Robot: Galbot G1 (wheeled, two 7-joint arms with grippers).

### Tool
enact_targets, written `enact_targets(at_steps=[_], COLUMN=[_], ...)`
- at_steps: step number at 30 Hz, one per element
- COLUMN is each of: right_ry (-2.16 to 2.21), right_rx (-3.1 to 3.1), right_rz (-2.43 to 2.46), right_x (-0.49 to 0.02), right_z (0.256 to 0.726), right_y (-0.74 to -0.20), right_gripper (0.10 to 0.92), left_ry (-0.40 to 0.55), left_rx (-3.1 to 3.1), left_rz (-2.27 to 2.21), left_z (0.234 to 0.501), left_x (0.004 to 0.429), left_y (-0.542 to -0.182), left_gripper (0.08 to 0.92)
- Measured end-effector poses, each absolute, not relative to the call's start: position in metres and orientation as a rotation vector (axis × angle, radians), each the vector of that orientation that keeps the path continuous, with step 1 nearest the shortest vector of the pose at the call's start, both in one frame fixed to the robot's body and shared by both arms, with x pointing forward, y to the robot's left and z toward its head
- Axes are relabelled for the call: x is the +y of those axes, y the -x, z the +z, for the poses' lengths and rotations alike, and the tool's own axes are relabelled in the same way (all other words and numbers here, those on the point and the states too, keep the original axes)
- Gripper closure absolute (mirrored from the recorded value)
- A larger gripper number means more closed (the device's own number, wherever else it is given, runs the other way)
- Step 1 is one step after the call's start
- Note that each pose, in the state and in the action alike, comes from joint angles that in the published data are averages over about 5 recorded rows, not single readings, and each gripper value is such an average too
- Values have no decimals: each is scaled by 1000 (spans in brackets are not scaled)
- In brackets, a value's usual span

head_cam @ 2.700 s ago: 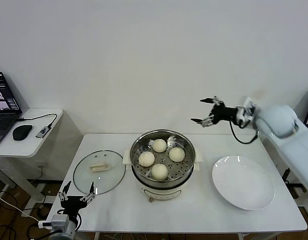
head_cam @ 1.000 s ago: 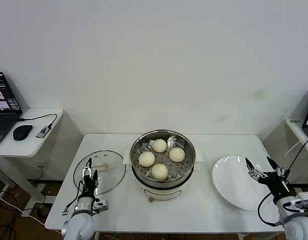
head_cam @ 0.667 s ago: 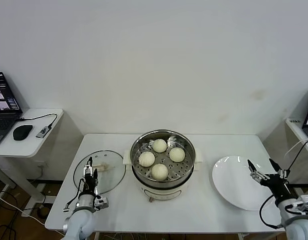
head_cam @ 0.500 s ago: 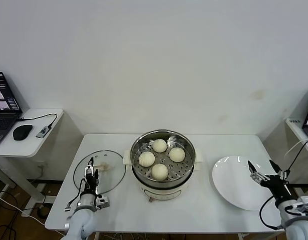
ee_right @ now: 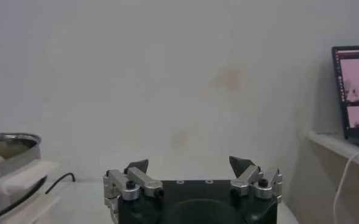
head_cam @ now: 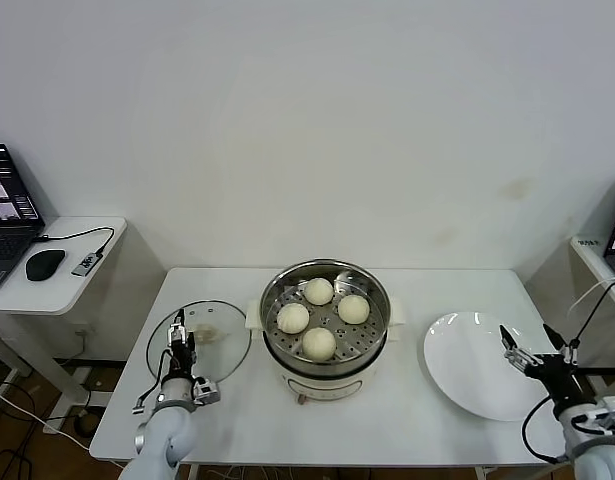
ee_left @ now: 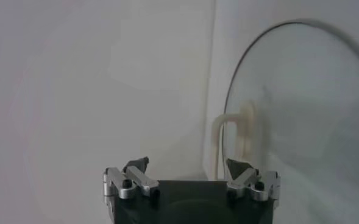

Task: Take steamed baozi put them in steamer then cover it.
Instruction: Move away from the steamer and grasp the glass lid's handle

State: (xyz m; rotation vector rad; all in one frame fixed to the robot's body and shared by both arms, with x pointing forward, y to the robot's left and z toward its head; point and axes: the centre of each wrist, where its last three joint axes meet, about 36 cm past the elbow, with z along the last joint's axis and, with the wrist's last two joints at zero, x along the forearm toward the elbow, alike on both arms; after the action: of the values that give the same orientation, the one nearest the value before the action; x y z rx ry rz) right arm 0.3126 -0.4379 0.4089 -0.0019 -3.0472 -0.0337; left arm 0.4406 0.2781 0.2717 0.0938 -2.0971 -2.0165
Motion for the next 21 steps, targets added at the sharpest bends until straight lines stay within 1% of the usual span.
enact_targets(at_steps=[21], right_ry=[14], right_rx=[-3035], right_rz=[-19], right_x=[-442], right_z=[405], right_y=[-306], right_gripper=[200], left_ry=[-163], left_rx=[-2066], left_rz=[-1970], left_z=[269], left_x=[278], left_y=[-469], left_gripper=[177])
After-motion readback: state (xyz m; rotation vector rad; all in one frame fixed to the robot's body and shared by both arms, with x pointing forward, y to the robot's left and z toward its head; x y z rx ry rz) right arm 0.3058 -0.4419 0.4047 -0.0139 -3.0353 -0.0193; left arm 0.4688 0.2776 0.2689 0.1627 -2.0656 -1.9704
